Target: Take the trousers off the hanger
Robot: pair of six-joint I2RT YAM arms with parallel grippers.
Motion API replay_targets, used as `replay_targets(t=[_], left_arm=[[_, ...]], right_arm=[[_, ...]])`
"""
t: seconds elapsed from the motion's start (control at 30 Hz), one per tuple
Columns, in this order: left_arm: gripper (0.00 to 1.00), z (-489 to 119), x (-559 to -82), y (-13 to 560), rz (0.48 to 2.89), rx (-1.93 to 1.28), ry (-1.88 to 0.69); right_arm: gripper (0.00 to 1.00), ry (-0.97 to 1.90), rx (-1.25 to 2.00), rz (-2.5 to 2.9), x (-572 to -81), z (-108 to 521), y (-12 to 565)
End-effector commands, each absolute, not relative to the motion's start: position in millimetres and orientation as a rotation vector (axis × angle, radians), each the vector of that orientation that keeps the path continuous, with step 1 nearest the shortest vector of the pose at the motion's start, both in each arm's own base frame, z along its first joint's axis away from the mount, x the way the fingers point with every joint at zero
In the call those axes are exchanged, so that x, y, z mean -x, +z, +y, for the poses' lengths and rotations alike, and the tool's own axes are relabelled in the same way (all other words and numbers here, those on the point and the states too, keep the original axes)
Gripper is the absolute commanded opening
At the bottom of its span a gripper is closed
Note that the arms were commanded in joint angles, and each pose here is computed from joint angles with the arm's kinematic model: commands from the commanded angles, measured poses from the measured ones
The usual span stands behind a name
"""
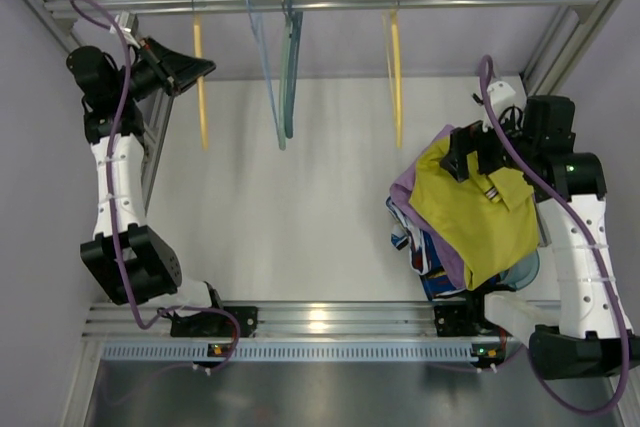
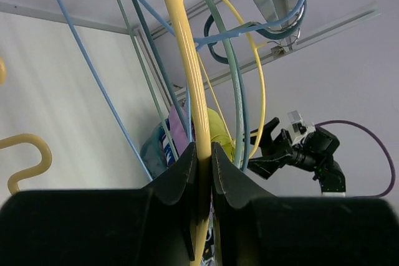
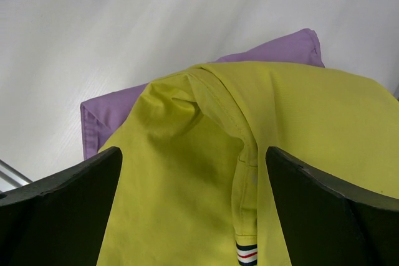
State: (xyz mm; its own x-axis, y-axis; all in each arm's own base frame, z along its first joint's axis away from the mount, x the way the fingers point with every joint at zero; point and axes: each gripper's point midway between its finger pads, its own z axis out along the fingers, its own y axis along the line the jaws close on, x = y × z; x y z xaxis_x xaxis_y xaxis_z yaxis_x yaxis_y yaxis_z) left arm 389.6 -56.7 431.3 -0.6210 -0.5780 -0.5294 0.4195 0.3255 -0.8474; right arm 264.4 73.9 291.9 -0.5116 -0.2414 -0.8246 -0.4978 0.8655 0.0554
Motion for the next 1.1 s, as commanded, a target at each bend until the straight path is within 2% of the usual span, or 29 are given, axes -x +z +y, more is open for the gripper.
replay_targets(t=[0.0, 0.23, 0.3, 0.37, 0.4, 0.5, 0.63, 0.7, 0.73, 0.87, 1.07], left_arm=[[0.00, -45.0, -411.2, 428.8, 1.666, 0.312, -1.404], [0.01, -42.6, -411.8, 426.6, 1.655, 0.367, -1.397], [0.09, -41.0, -414.3, 424.5, 1.653, 0.382, -1.393], [0.22, -40.8, -414.3, 424.0, 1.652, 0.390, -1.393], [0.36, -40.6, -413.7, 424.8, 1.649, 0.388, -1.386], [0.58, -41.6, -407.3, 433.2, 1.628, 0.350, -1.351], [0.77, -43.1, -396.0, 438.1, 1.639, 0.314, -1.291], [0.83, -43.1, -387.4, 440.6, 1.646, 0.294, -1.234], [0.91, -43.2, -383.2, 437.4, 1.663, 0.306, -1.222], [0.99, -36.3, -367.6, 425.1, 1.692, 0.339, -1.065], [0.99, -8.2, -347.1, 389.9, 1.768, 0.389, -0.727]], right_arm=[[0.99, 0.359, 0.549, 2.092, -258.8, 73.9, 298.3], [0.99, 0.371, 0.546, 2.091, -257.4, 75.3, 296.8], [0.99, 0.369, 0.545, 2.092, -257.0, 75.0, 296.8], [1.00, 0.366, 0.546, 2.089, -256.9, 74.7, 297.7], [0.99, 0.364, 0.548, 2.087, -256.4, 74.7, 298.4], [1.00, 0.358, 0.548, 2.081, -255.6, 74.1, 300.3], [0.99, 0.352, 0.547, 2.059, -254.6, 74.2, 307.1], [0.99, 0.348, 0.545, 2.049, -253.9, 73.9, 310.5], [0.99, 0.342, 0.542, 2.042, -253.0, 73.2, 312.9], [0.99, 0.320, 0.532, 2.000, -250.9, 71.6, 325.5], [0.99, 0.293, 0.501, 1.942, -246.2, 69.0, 342.0]])
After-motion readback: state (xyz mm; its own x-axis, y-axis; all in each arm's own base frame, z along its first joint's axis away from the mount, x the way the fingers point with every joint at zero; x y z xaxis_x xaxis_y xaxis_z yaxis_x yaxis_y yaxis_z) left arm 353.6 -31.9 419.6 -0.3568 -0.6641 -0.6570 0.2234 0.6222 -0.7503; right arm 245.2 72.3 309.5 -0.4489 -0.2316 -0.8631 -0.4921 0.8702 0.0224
